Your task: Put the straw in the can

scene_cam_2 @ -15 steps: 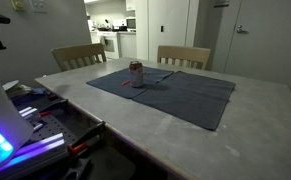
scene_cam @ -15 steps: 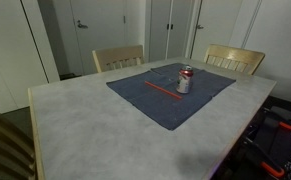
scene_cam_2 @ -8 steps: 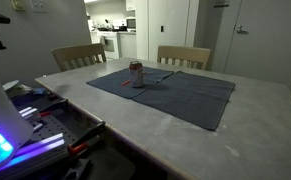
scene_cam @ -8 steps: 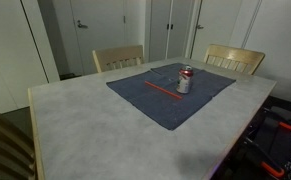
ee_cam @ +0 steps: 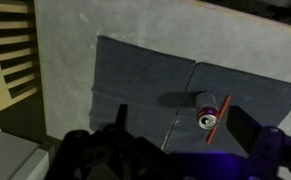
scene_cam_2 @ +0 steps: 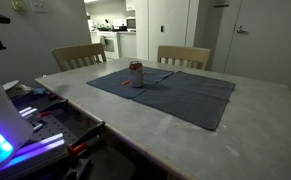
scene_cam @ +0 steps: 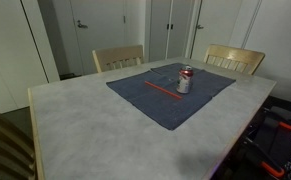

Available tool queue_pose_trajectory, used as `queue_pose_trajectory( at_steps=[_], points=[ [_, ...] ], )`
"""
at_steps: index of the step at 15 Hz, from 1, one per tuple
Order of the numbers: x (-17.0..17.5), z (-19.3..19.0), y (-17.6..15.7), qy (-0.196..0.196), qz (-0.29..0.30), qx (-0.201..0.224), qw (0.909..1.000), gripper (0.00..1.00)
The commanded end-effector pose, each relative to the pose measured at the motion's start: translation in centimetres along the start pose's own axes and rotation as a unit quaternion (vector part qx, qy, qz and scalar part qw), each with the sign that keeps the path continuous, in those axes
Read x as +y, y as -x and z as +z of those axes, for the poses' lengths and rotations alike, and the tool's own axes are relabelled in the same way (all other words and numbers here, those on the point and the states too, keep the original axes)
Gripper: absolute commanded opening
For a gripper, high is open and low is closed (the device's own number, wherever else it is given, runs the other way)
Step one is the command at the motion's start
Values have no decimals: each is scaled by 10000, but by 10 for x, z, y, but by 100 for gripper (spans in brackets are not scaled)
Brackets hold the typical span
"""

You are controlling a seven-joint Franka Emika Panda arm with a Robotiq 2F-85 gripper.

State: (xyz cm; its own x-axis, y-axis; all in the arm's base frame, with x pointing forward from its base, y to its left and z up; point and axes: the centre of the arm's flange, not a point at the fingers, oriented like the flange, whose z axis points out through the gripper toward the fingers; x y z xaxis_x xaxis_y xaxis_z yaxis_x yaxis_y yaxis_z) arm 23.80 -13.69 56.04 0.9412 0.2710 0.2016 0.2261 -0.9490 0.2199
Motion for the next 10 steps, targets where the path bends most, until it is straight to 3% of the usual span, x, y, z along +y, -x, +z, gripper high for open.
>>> queue_pose_trajectory(
  at_steps=[1, 6, 10],
  points=[
    [-13, 6, -24, -87, -311, -15, 9995, 100],
    [-64, 18, -56, -368, -1095, -58, 9933, 100],
    [-125, 32, -79, -700, -1923, -223, 9786, 100]
  ],
)
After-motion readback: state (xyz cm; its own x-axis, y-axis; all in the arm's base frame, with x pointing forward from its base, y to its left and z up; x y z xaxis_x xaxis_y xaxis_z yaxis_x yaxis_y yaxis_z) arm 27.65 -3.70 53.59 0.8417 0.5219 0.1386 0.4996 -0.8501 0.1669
